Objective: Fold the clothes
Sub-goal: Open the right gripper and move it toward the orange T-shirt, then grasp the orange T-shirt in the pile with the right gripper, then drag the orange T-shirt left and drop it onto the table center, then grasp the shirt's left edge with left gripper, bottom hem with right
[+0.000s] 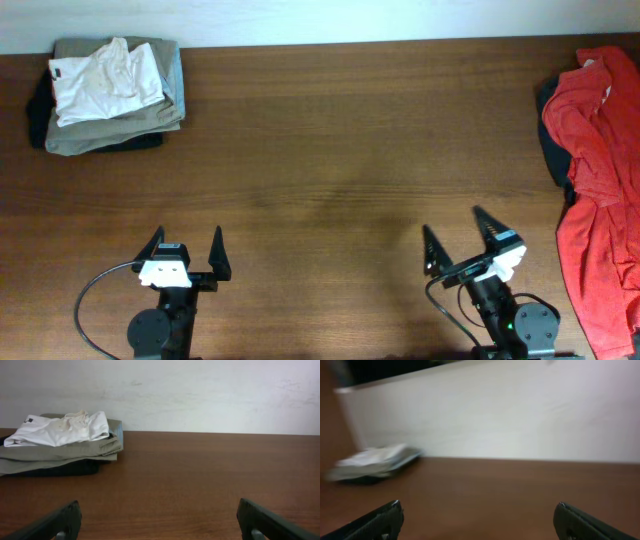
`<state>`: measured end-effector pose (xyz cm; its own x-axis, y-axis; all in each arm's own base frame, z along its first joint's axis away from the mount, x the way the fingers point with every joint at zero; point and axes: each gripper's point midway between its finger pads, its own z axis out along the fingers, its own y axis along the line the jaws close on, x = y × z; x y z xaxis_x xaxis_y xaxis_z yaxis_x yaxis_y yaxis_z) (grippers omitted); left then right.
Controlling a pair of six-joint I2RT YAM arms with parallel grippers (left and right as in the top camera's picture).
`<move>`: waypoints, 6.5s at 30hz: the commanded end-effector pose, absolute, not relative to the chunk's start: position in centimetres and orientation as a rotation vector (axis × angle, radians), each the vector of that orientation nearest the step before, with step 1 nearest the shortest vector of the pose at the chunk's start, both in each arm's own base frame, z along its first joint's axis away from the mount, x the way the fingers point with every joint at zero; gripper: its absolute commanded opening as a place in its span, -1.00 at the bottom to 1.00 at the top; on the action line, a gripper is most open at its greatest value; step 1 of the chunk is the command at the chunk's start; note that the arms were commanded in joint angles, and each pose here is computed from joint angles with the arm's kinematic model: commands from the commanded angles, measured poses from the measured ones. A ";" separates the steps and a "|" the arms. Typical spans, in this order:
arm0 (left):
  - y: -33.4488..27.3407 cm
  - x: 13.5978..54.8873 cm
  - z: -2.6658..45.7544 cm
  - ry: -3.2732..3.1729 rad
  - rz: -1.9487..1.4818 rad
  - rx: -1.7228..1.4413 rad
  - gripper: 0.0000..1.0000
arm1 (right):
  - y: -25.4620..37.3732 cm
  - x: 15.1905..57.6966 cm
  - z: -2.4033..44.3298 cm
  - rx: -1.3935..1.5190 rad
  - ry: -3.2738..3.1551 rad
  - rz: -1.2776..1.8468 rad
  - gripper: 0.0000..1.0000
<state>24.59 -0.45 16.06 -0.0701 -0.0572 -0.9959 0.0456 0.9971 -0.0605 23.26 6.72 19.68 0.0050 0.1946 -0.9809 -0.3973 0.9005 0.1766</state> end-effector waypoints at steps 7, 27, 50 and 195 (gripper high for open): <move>-0.4 24.6 15.9 1.641 -0.082 -0.010 0.98 | 6.0 20.3 30.0 -0.078 1.101 0.607 0.97; -0.4 24.6 15.9 1.641 -0.081 -0.010 0.98 | -12.6 43.3 31.5 0.401 2.057 -0.449 0.97; -0.4 24.6 15.9 1.641 -0.081 -0.010 0.99 | -27.6 36.7 8.0 0.790 2.689 -0.458 0.78; 14.0 34.0 2.6 2.771 0.011 -0.689 0.86 | 21.6 24.1 10.2 -0.300 3.362 0.261 0.97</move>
